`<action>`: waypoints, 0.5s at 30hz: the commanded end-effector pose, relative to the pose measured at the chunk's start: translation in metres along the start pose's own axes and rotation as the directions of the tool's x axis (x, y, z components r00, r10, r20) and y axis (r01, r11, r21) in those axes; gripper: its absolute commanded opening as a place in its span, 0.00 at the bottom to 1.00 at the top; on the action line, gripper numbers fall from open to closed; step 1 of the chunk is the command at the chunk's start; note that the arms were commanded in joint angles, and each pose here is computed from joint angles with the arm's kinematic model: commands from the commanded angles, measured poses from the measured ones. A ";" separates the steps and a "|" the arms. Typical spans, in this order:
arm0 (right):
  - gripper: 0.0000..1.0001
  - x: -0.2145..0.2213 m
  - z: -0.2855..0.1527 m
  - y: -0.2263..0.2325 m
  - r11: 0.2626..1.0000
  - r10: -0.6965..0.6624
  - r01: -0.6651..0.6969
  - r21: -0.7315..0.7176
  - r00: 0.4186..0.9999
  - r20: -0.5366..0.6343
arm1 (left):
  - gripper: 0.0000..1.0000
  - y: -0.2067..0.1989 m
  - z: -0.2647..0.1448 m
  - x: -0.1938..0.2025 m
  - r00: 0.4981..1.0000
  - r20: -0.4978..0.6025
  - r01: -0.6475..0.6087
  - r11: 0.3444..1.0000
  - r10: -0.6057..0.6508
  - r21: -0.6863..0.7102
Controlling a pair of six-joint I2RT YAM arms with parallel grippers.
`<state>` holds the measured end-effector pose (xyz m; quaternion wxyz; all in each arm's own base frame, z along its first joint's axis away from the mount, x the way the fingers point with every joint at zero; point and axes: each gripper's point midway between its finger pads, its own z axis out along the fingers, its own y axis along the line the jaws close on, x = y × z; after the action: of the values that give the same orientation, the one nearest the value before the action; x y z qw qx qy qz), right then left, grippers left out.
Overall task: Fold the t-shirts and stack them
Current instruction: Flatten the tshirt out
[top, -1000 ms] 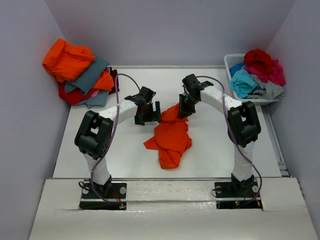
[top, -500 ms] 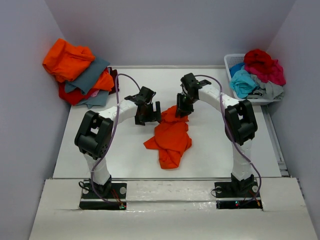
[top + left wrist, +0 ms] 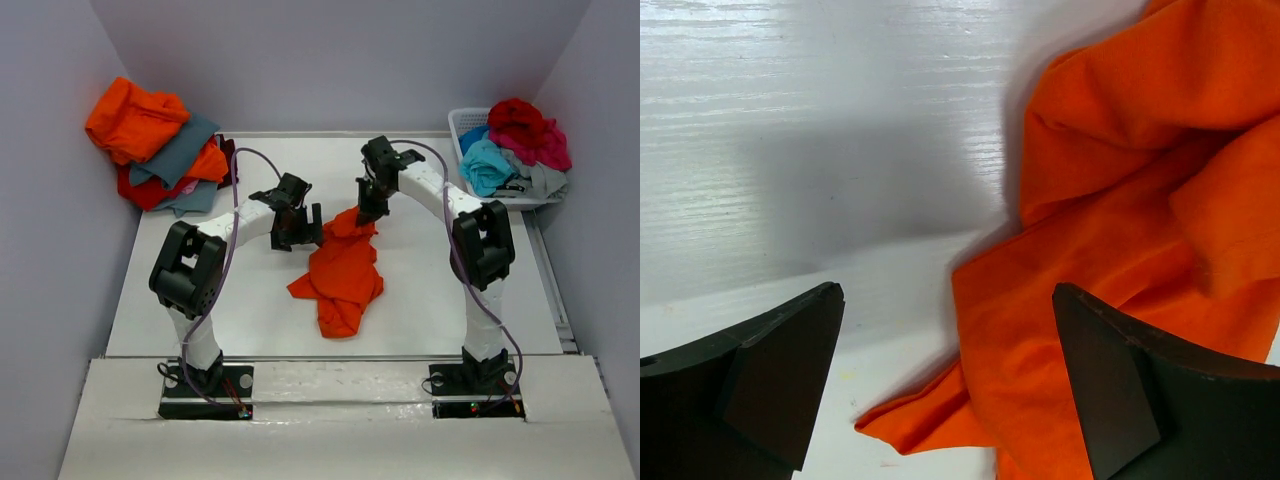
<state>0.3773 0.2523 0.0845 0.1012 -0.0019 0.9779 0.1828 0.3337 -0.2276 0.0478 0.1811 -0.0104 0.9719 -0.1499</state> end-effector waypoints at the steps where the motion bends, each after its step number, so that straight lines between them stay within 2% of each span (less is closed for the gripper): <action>1: 0.07 -0.048 -0.069 0.020 0.998 -0.056 0.051 0.033 0.978 0.199 | 0.97 -0.015 -0.008 -0.013 0.999 0.025 -0.032 0.998 0.030 0.053; 7: 0.07 -0.093 -0.156 0.040 0.998 -0.068 0.066 0.021 0.919 0.389 | 0.97 -0.015 -0.008 -0.012 0.999 0.020 -0.043 0.998 0.042 0.051; 8: 0.07 -0.090 -0.156 0.037 0.998 -0.069 0.061 0.034 0.923 0.380 | 0.97 -0.015 -0.008 -0.012 0.999 0.021 -0.045 0.998 0.044 0.051; 15: 0.07 -0.102 -0.227 0.042 0.998 -0.057 0.059 0.012 0.850 0.524 | 0.97 -0.017 -0.007 -0.014 0.999 0.019 -0.045 0.997 0.044 0.059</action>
<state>0.4452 0.2339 0.2811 0.3270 0.0080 0.9257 0.1898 0.3348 -0.2320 0.0519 0.1819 0.0023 0.9701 -0.1607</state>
